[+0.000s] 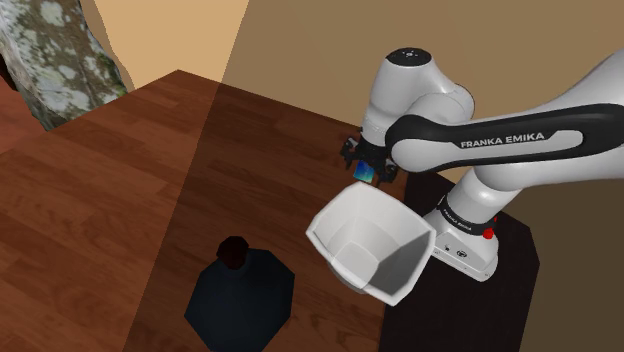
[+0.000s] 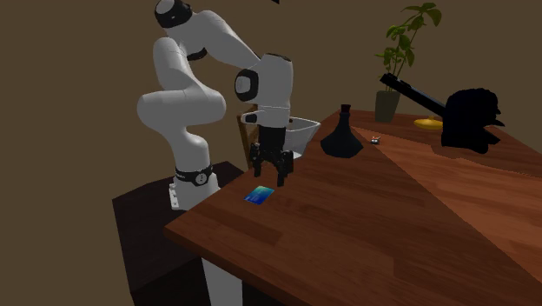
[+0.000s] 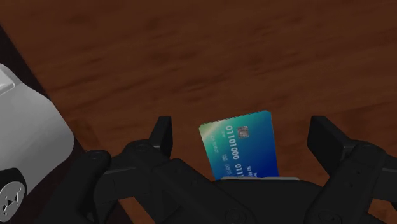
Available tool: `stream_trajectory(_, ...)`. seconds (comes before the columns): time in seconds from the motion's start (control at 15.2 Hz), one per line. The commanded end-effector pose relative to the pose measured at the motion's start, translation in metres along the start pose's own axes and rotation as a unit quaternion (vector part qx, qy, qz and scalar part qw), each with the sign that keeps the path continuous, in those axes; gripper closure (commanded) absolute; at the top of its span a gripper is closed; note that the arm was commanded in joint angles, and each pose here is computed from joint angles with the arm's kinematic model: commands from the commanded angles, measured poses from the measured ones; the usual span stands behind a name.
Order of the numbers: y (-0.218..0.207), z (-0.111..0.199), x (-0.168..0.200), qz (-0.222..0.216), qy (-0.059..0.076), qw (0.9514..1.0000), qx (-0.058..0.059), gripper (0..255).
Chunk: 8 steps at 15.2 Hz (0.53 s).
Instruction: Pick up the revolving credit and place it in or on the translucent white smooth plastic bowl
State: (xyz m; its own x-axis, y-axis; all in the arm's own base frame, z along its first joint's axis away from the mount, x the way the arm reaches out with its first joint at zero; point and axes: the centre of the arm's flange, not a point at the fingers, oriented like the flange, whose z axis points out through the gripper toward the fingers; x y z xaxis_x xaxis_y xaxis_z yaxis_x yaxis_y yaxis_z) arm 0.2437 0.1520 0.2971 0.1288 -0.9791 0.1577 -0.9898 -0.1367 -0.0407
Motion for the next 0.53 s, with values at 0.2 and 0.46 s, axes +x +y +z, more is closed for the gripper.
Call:
stream_trajectory(0.2, -0.0003, 0.0136, 0.0004, 0.000, 0.000, 1.0000, 0.000, 0)
stream_trajectory(0.46, -0.0003, 0.0136, 0.0004, 0.000, 0.000, 1.0000, 0.000, 0)
